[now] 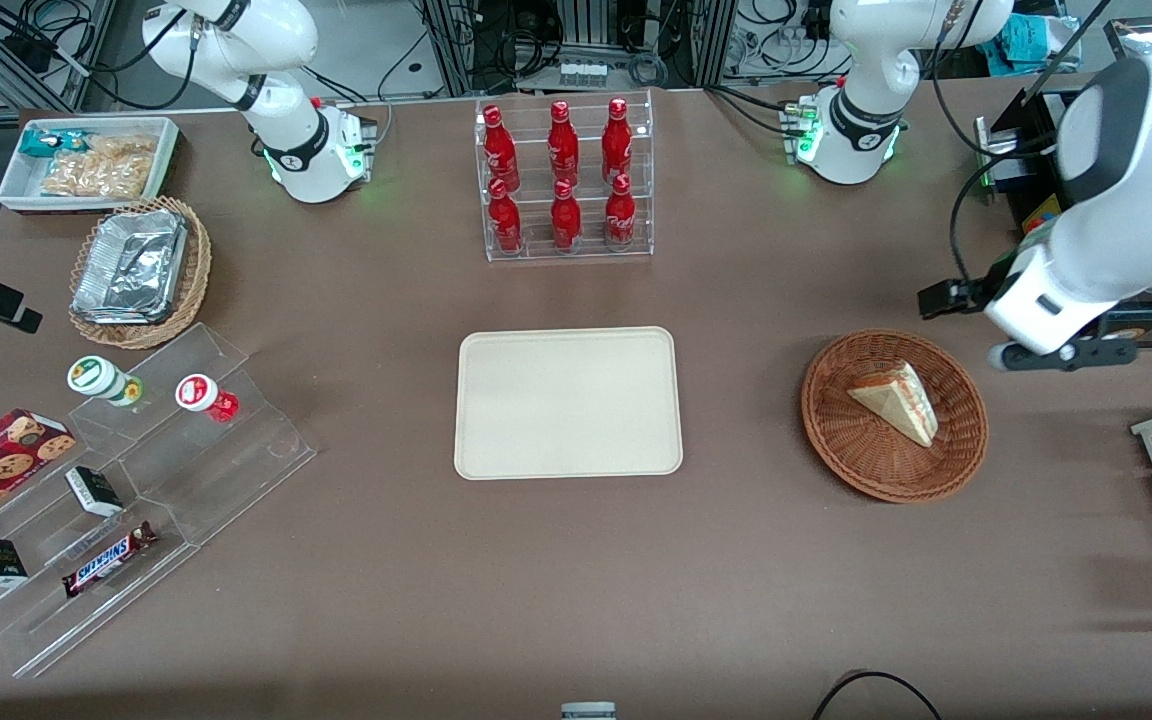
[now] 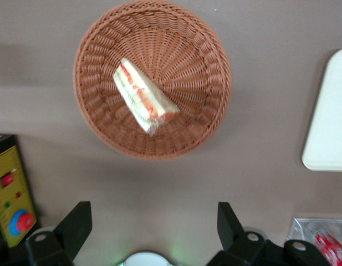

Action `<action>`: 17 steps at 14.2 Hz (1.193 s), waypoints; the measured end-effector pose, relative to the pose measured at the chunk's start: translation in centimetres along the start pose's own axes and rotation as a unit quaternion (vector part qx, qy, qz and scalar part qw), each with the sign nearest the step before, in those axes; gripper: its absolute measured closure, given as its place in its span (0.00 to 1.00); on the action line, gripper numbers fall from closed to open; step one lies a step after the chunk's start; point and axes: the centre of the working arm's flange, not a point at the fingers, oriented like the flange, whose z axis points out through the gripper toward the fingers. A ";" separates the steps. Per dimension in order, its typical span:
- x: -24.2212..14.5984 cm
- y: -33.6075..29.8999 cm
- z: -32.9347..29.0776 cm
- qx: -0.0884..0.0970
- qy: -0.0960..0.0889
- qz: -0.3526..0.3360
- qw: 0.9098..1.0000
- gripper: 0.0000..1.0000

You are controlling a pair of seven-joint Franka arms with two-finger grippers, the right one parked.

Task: Place sandwich from basket to tray
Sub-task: 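Move the left gripper over the wrapped sandwich in the wicker basket, then lower the left gripper and close it on the sandwich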

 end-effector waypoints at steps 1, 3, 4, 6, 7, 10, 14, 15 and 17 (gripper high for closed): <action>0.3 -0.2 2.4 -0.001 0.009 -0.002 1.000 0.00; 0.5 -1.4 7.4 -0.006 0.034 -0.014 0.999 0.00; 0.4 -2.3 9.5 -0.009 0.046 -0.027 0.999 0.00; 0.0 -4.1 12.2 -0.016 0.063 -0.078 0.995 0.00; -0.1 -4.6 12.8 -0.020 0.066 -0.114 0.991 0.00; 0.1 -4.7 13.3 -0.035 0.080 -0.246 0.965 0.00; 1.4 -4.1 14.8 -0.066 0.101 -0.421 0.899 0.00; 1.9 -3.9 15.4 -0.074 0.104 -0.454 0.882 0.00; 2.4 -3.7 16.8 -0.077 0.098 -0.494 0.860 0.00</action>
